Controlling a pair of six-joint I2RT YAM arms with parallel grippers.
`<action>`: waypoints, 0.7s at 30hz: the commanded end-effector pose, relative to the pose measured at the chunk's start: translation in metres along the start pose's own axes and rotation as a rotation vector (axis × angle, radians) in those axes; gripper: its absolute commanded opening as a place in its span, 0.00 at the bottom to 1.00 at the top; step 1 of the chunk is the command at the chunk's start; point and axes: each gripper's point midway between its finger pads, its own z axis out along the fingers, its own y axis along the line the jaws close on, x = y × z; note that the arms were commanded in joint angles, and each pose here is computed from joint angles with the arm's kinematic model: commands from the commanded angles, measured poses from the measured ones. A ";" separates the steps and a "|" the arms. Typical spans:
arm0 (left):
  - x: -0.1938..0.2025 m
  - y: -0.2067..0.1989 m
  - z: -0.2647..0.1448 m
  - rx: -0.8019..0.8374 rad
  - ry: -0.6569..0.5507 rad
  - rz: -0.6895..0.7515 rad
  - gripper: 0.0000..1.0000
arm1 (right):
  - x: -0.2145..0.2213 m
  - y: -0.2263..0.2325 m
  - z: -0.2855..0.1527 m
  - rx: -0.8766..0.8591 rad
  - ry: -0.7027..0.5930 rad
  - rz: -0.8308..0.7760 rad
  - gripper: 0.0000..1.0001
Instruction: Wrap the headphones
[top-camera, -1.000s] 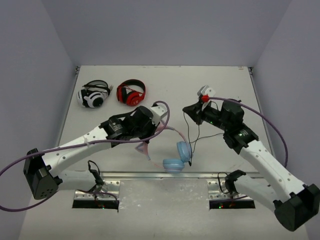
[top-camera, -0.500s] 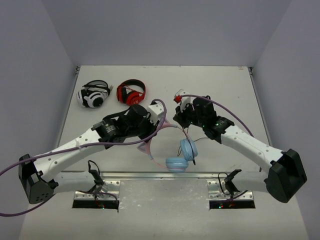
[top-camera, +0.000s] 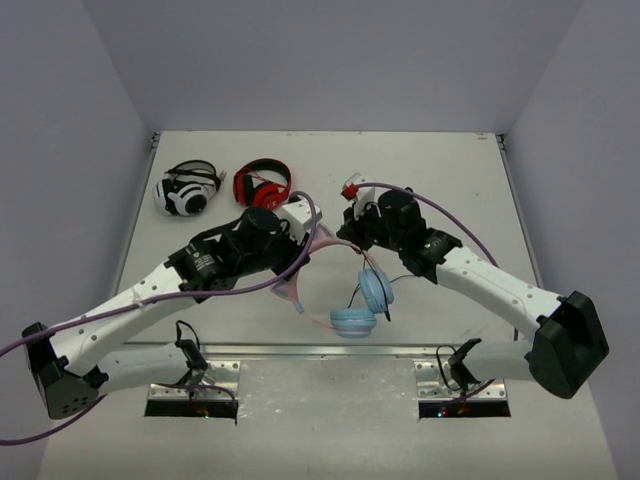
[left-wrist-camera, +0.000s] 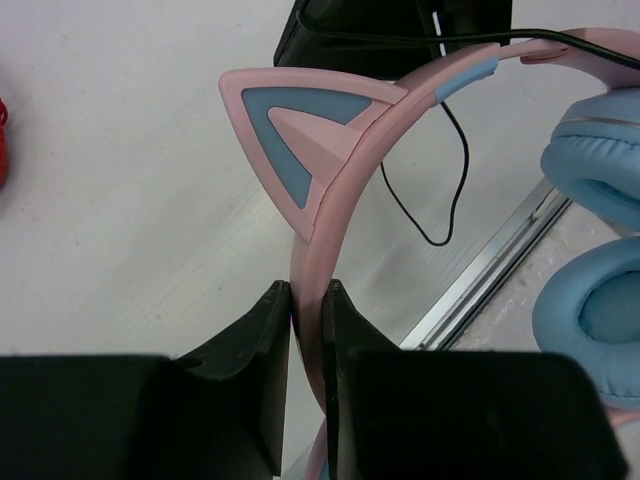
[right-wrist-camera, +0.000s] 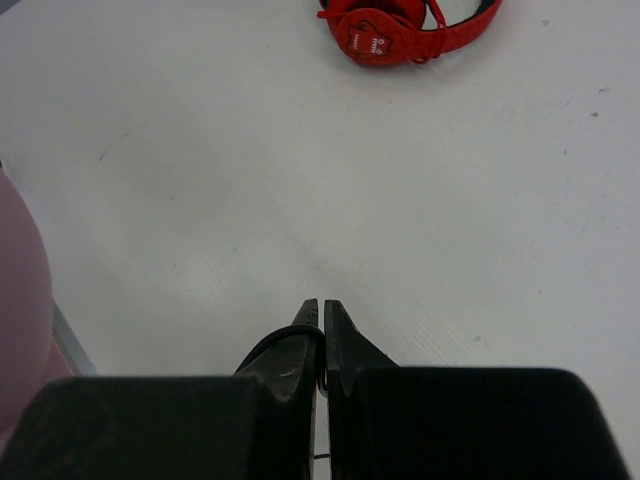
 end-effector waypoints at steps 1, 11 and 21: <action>-0.100 -0.047 -0.064 0.235 -0.419 -0.033 0.00 | -0.022 0.013 0.001 -0.084 -0.112 0.014 0.01; -0.149 -0.048 -0.115 0.265 -0.696 -0.117 0.00 | -0.078 0.062 -0.025 -0.434 -0.457 0.024 0.16; -0.198 0.010 -0.187 0.014 -1.014 -0.357 0.00 | -0.084 0.075 0.000 -0.579 -0.511 0.133 0.16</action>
